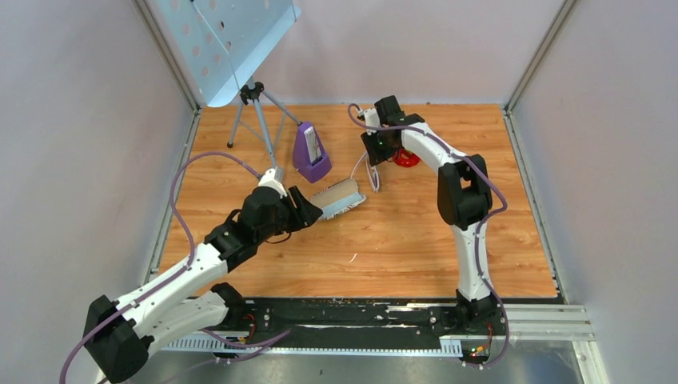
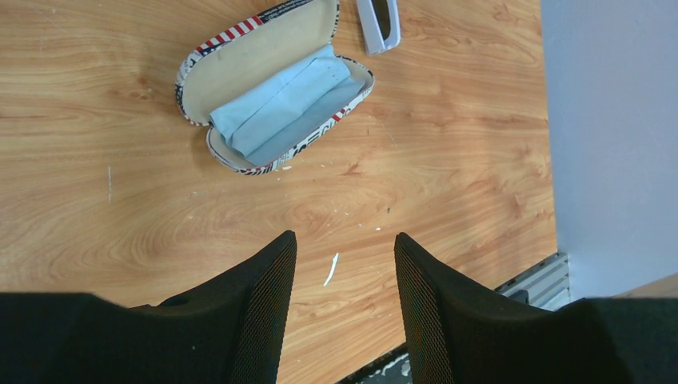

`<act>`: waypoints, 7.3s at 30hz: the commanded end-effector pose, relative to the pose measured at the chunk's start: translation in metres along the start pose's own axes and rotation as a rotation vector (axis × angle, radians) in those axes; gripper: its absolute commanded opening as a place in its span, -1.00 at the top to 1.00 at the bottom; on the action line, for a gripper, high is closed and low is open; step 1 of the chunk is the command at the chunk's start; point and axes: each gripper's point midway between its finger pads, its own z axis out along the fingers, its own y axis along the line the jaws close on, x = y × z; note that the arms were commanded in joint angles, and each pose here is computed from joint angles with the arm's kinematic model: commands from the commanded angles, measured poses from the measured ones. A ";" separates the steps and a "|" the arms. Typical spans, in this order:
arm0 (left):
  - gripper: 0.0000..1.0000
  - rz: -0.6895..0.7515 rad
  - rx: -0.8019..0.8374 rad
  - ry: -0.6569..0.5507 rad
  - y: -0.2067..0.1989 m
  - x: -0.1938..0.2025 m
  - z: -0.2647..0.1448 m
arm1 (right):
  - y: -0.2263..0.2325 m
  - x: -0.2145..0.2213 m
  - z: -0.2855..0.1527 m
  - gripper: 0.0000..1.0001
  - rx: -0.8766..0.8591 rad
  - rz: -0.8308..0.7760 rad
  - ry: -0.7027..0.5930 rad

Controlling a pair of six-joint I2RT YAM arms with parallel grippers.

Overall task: Organize the sunglasses
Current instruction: Fold the sunglasses at the center of the board, then place the sunglasses in the sunglasses case.

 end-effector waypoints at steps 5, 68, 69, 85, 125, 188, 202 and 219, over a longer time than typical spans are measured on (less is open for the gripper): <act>-0.05 0.023 -0.060 0.037 0.021 0.015 0.001 | -0.014 0.001 0.007 0.48 0.065 0.026 0.018; 0.70 0.049 0.344 0.120 -0.179 0.019 0.110 | 0.064 0.039 -0.219 1.00 -0.193 0.179 -0.458; 0.70 0.044 0.328 0.119 -0.180 0.019 0.115 | 0.062 0.040 -0.219 1.00 -0.179 0.183 -0.456; 0.31 0.060 0.013 0.195 -0.127 0.047 0.151 | 0.036 0.057 -0.213 1.00 0.010 0.244 -0.419; 0.10 0.058 0.343 0.040 -0.186 0.021 0.151 | 0.048 0.067 -0.204 1.00 -0.052 0.345 -0.413; 0.99 -0.578 1.131 0.861 -0.215 0.014 -0.023 | 0.152 0.114 -0.334 -0.44 0.172 -1.940 -0.658; 0.99 -0.587 1.117 0.885 -0.213 0.016 -0.024 | 0.171 0.079 -0.312 -0.82 0.199 -1.961 -0.602; 0.94 -0.580 1.114 0.901 -0.212 0.018 -0.031 | 0.168 0.073 -0.314 -0.02 0.218 -1.948 -0.586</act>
